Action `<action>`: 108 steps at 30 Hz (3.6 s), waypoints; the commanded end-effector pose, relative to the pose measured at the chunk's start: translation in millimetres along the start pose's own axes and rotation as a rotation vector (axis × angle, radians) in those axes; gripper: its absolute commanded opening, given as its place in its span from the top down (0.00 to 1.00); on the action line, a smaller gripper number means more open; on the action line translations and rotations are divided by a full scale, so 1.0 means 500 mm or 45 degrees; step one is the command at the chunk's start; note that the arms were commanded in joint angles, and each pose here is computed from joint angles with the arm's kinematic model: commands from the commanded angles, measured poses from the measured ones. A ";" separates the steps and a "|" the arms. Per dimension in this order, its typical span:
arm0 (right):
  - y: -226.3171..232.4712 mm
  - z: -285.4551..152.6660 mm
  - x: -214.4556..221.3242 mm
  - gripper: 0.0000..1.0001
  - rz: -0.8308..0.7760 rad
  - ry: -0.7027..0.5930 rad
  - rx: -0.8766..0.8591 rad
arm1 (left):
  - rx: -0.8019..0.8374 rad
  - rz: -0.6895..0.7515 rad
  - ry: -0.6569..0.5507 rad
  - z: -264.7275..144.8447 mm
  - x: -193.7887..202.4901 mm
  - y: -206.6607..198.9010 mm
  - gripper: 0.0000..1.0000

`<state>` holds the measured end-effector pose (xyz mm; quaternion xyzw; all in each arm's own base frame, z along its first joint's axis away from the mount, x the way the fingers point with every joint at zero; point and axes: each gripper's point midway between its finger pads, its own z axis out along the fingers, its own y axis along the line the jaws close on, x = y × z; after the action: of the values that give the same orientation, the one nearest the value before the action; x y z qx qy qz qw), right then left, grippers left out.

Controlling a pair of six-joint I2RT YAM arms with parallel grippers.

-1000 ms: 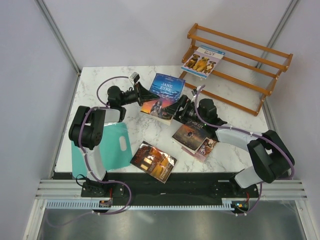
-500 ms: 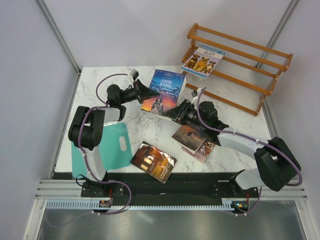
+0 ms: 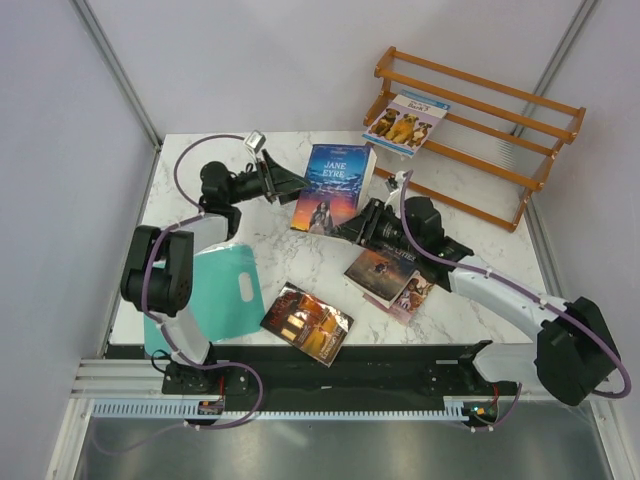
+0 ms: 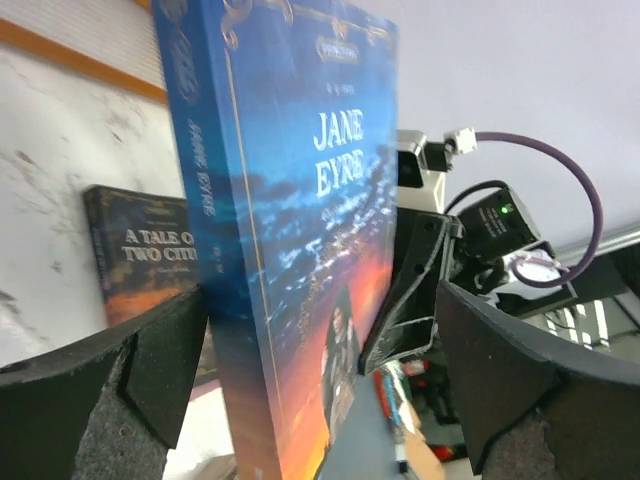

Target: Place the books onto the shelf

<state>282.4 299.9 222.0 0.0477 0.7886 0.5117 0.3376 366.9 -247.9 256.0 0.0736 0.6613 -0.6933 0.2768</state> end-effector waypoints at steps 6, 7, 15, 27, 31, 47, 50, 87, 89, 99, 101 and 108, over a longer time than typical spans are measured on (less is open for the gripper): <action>0.063 -0.100 -0.070 1.00 -0.282 -0.153 0.012 | -0.096 0.276 -0.150 -0.123 -0.072 -0.018 0.00; 0.058 -0.105 -0.072 1.00 -0.285 -0.162 0.025 | -0.099 0.273 -0.149 -0.127 -0.071 -0.016 0.00; 0.008 -0.166 -0.135 1.00 -0.311 -0.239 0.101 | -0.133 0.213 -0.110 -0.139 -0.032 0.019 0.00; -0.177 -0.127 0.012 1.00 -0.117 0.177 0.262 | -0.243 0.167 0.074 -0.091 0.057 0.075 0.00; -0.264 -0.115 0.077 1.00 -0.007 0.365 0.400 | -0.699 0.361 0.170 -0.047 0.055 0.138 0.00; -0.511 -0.224 0.057 0.88 -0.099 0.325 1.300 | -1.202 0.571 0.013 -0.146 0.008 0.132 0.00; -0.520 -0.244 0.038 0.82 -0.156 0.305 1.383 | -1.252 0.517 -0.004 -0.151 0.004 0.142 0.00; -0.057 -0.135 -0.068 1.00 -0.512 0.205 0.108 | -0.250 0.117 0.076 0.066 0.135 0.121 0.00; -0.023 -0.136 -0.080 1.00 -0.520 0.183 0.043 | -0.221 0.074 0.093 0.085 0.156 0.131 0.00; 0.090 -0.139 -0.138 1.00 -0.530 0.092 -0.114 | -0.086 -0.016 0.039 0.118 0.166 0.115 0.00; 0.102 -0.138 -0.145 1.00 -0.514 0.078 -0.139 | -0.059 -0.001 0.018 0.125 0.156 0.105 0.00; 0.103 -0.132 -0.124 1.00 -0.451 0.105 -0.210 | 0.139 -0.039 -0.053 0.149 0.133 0.058 0.00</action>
<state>274.1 231.8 240.5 -0.0788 0.8390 0.4434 0.3054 345.7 -329.0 173.7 0.0572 0.6780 -0.6845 0.2618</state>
